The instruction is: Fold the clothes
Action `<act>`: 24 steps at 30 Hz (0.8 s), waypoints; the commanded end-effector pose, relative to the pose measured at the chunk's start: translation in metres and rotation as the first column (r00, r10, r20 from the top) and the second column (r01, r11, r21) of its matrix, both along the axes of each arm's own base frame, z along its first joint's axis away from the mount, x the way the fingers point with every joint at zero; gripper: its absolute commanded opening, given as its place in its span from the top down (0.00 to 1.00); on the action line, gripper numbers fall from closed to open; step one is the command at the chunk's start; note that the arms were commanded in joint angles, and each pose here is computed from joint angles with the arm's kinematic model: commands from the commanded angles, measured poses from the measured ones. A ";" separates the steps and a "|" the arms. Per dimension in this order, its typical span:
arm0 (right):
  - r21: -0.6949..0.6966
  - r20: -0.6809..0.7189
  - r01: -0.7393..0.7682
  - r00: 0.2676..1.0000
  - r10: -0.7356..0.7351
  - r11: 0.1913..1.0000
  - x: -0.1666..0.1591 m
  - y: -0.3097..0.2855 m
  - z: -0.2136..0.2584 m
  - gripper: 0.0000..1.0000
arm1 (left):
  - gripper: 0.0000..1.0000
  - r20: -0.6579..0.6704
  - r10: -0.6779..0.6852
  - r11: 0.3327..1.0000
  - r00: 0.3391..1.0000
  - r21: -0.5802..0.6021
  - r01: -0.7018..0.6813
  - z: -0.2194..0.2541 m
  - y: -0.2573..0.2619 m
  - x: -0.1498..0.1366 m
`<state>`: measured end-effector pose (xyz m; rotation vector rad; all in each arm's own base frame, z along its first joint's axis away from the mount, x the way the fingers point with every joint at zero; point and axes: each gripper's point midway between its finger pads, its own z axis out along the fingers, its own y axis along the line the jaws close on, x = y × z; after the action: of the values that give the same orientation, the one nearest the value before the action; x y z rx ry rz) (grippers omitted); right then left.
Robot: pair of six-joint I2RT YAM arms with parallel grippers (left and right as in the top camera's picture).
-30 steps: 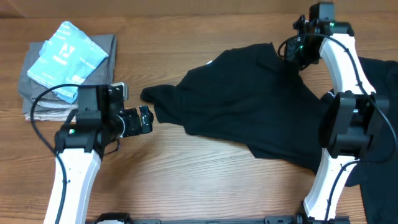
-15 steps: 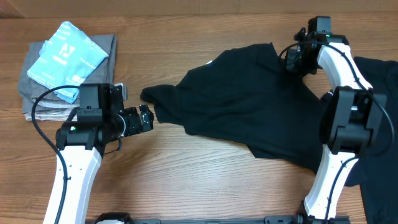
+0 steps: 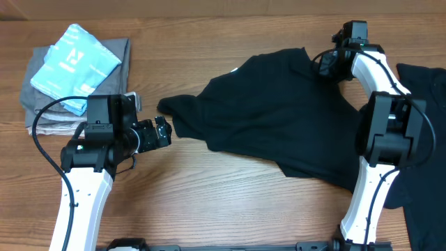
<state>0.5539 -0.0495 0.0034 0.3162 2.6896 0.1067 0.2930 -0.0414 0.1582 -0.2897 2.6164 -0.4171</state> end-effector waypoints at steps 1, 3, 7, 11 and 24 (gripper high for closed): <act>-0.045 -0.053 0.129 0.990 -0.132 0.991 -0.010 -0.038 -0.039 0.96 | 0.00 0.035 0.013 1.000 0.999 0.014 -0.013 0.011 0.002 0.003; -0.031 -0.018 0.190 0.981 -0.191 0.981 -0.005 -0.055 -0.037 0.96 | 0.00 0.035 0.021 0.999 0.999 0.027 -0.022 0.011 0.004 0.003; -0.025 0.042 0.243 0.969 -0.242 0.970 0.004 -0.080 -0.031 0.96 | 0.00 0.035 0.022 0.999 0.999 0.029 -0.023 0.011 0.005 0.003; -0.023 0.089 0.274 0.959 -0.271 0.962 0.010 -0.099 -0.025 0.96 | 0.00 0.035 0.022 0.999 0.999 0.029 -0.023 0.010 0.005 0.003; -0.007 0.288 0.201 0.938 -0.191 0.980 0.057 -0.101 0.081 0.65 | 0.00 0.062 -0.002 0.999 0.998 0.048 -0.001 0.013 0.005 0.008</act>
<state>0.5858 -0.1479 0.0212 0.5609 2.4746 0.0278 0.2961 -0.0352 0.1584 -0.2984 2.6047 -0.3688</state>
